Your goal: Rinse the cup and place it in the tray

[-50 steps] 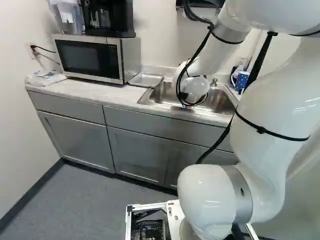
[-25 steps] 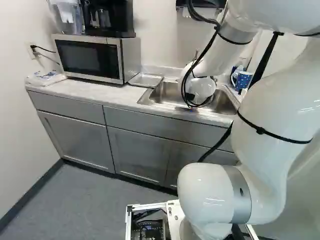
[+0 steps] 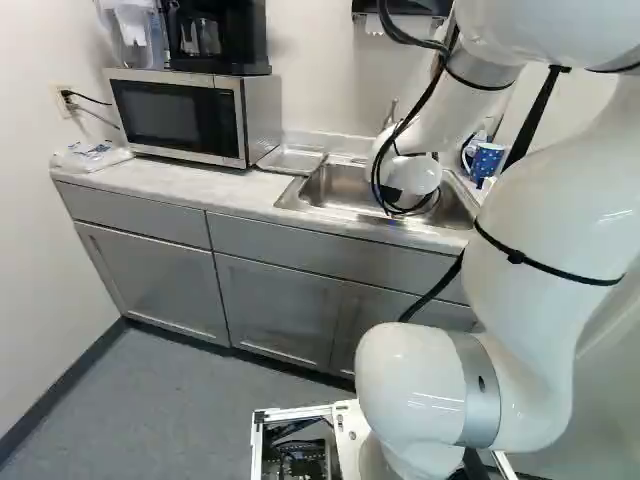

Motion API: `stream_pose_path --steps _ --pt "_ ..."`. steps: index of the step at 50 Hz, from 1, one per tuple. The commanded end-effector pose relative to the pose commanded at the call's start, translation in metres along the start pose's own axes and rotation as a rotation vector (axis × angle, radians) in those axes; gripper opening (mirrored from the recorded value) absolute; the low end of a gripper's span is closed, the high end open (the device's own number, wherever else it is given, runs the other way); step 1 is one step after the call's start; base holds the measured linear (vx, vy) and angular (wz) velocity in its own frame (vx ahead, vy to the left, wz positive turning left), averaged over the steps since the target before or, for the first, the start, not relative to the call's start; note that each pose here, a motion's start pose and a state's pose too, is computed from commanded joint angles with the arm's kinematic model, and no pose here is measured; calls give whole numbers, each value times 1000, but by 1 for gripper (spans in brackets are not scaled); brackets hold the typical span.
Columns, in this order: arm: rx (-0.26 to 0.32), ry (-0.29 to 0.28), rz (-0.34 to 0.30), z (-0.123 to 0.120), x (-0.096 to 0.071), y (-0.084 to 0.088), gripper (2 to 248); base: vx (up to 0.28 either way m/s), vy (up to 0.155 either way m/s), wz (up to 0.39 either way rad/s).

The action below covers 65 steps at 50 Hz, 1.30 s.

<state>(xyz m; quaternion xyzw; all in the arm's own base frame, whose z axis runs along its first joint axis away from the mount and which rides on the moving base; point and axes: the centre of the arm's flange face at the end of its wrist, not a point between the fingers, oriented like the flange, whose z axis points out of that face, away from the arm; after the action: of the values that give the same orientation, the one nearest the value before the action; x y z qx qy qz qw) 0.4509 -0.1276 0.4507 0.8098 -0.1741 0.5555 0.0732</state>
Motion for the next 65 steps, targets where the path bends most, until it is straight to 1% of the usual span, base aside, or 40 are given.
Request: stream_pose_path --steps 65 --pt "0 0 0 0 0 0 124 0 0 0"
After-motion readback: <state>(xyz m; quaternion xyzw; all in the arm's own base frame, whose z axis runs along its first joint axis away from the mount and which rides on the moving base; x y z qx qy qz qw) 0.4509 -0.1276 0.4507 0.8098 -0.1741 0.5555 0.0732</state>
